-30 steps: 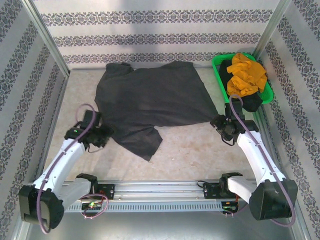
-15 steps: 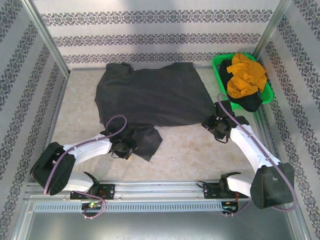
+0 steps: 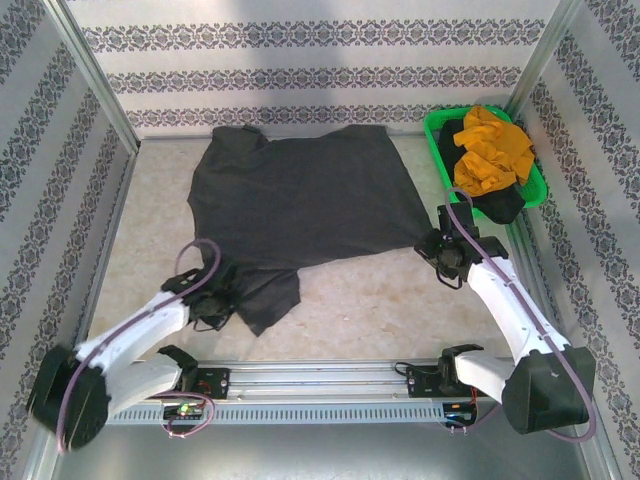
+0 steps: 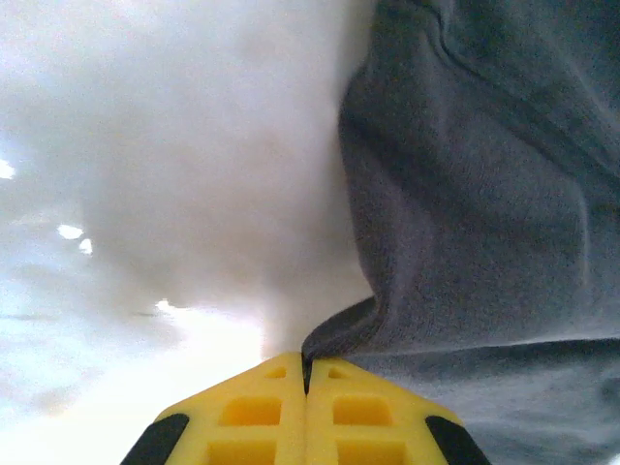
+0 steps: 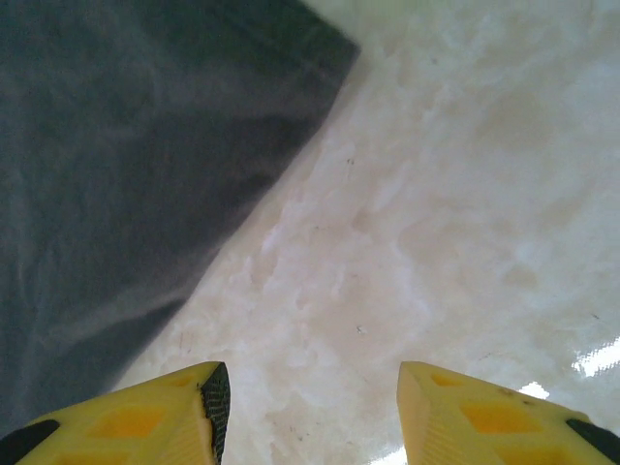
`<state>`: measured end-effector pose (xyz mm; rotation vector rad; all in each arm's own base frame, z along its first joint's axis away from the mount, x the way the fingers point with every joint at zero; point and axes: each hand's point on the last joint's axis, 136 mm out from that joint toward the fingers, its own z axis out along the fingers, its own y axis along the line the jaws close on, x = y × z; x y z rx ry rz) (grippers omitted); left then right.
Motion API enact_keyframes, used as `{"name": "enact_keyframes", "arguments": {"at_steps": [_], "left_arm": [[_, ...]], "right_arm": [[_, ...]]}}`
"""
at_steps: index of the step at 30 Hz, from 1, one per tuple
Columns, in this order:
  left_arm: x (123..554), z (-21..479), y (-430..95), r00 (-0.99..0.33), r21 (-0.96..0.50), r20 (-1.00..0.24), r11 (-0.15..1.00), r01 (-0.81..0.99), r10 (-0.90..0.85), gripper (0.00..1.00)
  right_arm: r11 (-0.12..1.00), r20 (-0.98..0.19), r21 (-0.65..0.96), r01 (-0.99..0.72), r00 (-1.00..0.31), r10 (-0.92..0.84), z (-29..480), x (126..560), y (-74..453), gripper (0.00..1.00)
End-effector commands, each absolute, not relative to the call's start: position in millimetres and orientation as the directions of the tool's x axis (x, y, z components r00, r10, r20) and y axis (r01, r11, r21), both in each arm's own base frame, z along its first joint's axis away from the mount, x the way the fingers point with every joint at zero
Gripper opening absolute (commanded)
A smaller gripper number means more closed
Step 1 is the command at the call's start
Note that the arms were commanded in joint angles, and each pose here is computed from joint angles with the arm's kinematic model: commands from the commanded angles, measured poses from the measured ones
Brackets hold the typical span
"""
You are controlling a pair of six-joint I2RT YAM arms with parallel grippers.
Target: Fold and stack the t-shirts
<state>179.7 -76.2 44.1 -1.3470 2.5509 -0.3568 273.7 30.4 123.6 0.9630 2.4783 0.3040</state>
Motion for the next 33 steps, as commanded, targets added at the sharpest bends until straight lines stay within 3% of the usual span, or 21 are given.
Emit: {"name": "enact_keyframes", "arguments": {"at_steps": [1, 10, 17, 27, 31, 33], "left_arm": [[136, 41, -32, -0.551, -0.183, -0.138, 0.568, -0.802, -0.823, 0.00], [150, 71, -7, -0.542, -0.182, -0.226, 0.581, -0.793, -0.810, 0.00], [157, 82, 7, -0.584, -0.105, -0.280, 0.629, -0.771, -0.762, 0.00], [156, 82, 21, -0.539, -0.097, -0.268, 0.579, -0.810, -0.799, 0.00], [163, 81, 15, -0.511, -0.149, -0.236, 0.551, -0.821, -0.826, 0.00], [163, 81, 14, -0.508, -0.148, -0.228, 0.545, -0.825, -0.831, 0.00]], "right_arm": [[0.696, -0.321, 0.328, 0.639, -0.618, 0.718, 108, 265, 22, 0.50], [0.641, -0.226, 0.323, 0.696, -0.601, 0.766, 74, 269, 29, 0.49], [0.617, -0.119, 0.301, 0.727, -0.614, 0.781, 43, 267, 44, 0.39], [0.644, -0.078, 0.314, 0.698, -0.657, 0.750, 32, 290, 55, 0.35], [0.642, -0.013, 0.278, 0.715, -0.665, 0.747, 24, 278, 62, 0.36], [0.634, -0.037, 0.262, 0.728, -0.648, 0.760, 28, 267, 57, 0.37]]}}
